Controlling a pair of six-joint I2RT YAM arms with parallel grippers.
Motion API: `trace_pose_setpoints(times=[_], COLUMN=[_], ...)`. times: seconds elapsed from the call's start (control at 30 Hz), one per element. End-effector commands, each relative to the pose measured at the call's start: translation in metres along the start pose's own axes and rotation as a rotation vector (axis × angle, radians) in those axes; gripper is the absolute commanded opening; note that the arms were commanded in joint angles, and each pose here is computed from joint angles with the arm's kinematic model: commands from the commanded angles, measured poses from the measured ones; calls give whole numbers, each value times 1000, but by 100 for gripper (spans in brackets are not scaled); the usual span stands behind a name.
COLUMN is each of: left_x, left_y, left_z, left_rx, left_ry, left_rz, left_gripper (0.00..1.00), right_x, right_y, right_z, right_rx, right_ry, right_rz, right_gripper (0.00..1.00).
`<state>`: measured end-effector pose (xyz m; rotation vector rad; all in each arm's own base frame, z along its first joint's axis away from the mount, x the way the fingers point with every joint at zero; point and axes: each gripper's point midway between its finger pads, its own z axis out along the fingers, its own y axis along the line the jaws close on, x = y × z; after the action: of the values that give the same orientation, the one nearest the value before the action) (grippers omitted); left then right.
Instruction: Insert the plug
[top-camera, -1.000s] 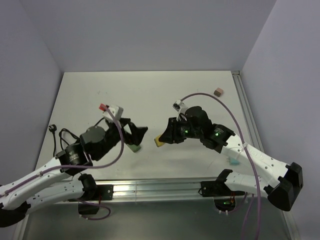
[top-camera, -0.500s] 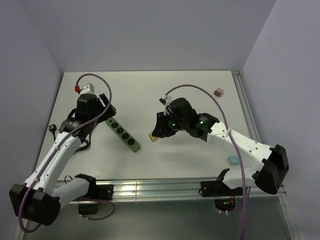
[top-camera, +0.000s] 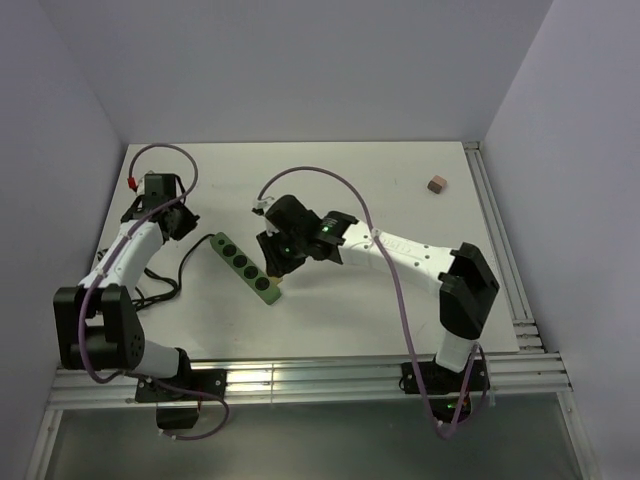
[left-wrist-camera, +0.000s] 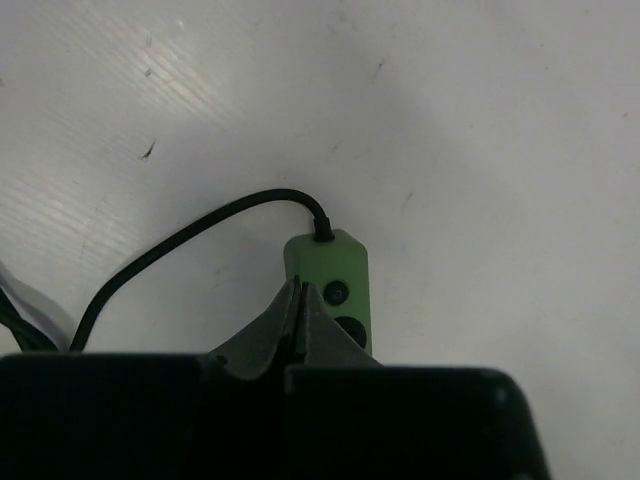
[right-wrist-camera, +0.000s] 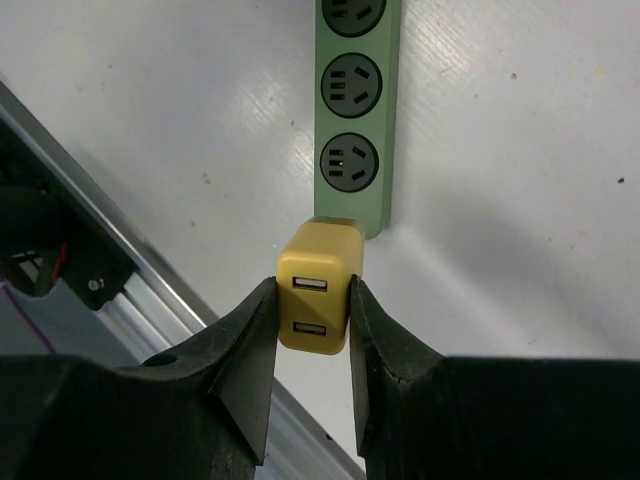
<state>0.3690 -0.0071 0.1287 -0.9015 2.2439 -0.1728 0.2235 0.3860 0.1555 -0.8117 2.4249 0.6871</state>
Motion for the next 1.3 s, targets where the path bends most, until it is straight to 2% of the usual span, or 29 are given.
trace_pose_setpoints(times=[0.0,0.17,0.3,0.53,0.63,0.93,1.27], left_x=[-8,-12,-7,25,39,65,73], left_y=[-20,-20,-21,-18,-19,-14,-10], left_z=[13,39,59,84,81,77,70], left_rx=[72,15,-3,5,51,22,23], left_ry=[7,25,67,186,218,236,233], left_rz=[12,20,42,44,19,45,28], left_gripper=[0,0,0,0,0,0,1], right_x=[-15,-24,-25,-28,-19,-3,-15], right_y=[-2,7,3,6,9,18,23], right_z=[3,20,38,52,53,55,47], right_rx=[40,19,68,87,58,20,-4], right_ry=[-2,17,54,80,96,97,-36], right_rz=[-72,-99,-142,-168,-151,-84,-45], right_gripper=[0,0,0,0,0,0,0])
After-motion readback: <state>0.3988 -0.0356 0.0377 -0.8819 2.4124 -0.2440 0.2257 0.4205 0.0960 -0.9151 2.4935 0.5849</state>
